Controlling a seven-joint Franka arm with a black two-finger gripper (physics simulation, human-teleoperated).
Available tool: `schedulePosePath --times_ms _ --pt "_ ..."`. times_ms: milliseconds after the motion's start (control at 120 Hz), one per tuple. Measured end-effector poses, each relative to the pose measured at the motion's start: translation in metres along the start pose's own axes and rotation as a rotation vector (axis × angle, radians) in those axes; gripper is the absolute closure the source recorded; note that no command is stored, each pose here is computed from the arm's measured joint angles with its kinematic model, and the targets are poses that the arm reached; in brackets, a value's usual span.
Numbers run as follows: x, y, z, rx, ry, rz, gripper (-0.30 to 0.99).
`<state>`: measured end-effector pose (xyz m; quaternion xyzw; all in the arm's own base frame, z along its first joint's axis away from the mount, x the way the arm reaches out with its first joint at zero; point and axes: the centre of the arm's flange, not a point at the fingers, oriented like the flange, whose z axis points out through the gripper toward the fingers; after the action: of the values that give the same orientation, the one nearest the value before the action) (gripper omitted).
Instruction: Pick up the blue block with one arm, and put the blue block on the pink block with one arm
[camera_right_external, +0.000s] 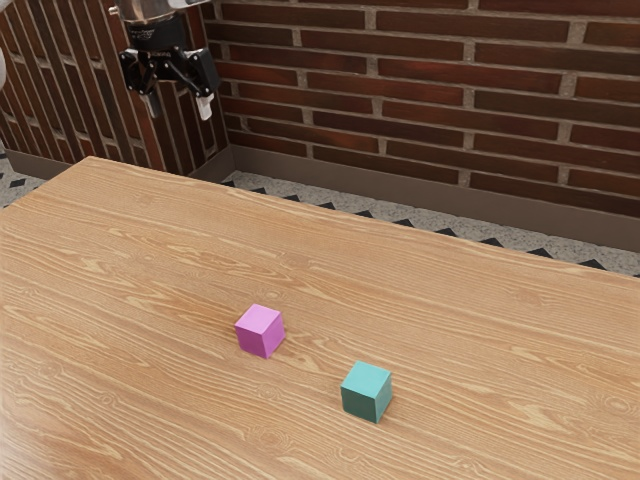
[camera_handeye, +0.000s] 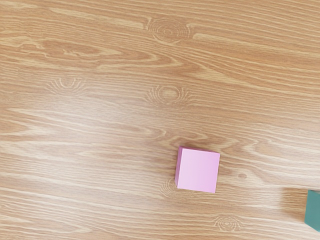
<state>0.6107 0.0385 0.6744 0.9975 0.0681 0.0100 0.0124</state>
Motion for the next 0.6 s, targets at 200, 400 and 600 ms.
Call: schedulePosePath --times_ms 200,400,600 --pt "0.0 -0.003 0.0 -0.01 -0.001 -0.007 0.0" --pt "-0.029 0.032 -0.066 -0.051 0.102 0.056 0.0" --pt "-0.017 0.105 -0.028 -0.05 0.059 0.146 0.0"
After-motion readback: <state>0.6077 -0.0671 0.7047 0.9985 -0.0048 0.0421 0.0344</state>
